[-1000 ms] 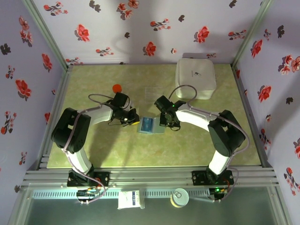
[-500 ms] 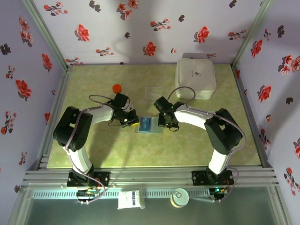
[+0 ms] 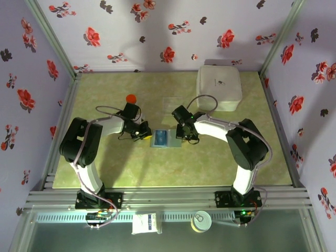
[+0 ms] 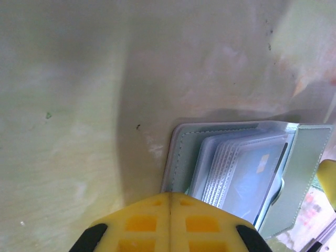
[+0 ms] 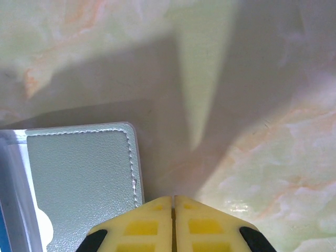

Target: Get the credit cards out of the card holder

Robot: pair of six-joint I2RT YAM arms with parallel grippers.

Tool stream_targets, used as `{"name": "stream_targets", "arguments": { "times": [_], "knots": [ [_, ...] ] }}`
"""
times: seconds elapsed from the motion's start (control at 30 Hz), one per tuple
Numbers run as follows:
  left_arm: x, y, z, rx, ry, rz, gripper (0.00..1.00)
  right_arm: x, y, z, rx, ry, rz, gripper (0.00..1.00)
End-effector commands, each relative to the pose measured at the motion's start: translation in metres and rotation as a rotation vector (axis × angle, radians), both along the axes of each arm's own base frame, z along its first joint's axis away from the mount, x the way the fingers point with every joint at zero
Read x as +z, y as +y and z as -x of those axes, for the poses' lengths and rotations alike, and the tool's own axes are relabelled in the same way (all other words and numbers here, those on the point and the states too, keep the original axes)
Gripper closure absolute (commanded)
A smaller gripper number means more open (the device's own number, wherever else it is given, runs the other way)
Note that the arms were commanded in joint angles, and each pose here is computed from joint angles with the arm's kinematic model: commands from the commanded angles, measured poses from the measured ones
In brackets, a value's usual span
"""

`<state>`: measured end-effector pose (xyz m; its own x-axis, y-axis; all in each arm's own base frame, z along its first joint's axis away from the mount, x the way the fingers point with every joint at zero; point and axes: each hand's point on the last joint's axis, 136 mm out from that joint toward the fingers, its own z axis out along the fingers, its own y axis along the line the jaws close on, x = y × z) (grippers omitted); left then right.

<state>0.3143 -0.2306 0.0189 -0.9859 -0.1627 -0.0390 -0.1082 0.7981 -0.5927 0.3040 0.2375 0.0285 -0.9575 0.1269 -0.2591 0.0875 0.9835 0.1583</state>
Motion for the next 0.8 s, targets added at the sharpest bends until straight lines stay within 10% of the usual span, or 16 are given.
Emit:
{"name": "stream_targets", "arguments": {
  "times": [0.0, 0.77],
  "knots": [
    [-0.015, 0.001, 0.007, -0.017, 0.042, -0.013, 1.00, -0.004, 0.006, -0.005, 0.043, 0.009, -0.004, 1.00],
    [-0.025, 0.001, 0.022, 0.007, 0.087, -0.024, 1.00, -0.004, -0.021, -0.009, 0.076, 0.011, 0.169, 0.99]
  ]
}}
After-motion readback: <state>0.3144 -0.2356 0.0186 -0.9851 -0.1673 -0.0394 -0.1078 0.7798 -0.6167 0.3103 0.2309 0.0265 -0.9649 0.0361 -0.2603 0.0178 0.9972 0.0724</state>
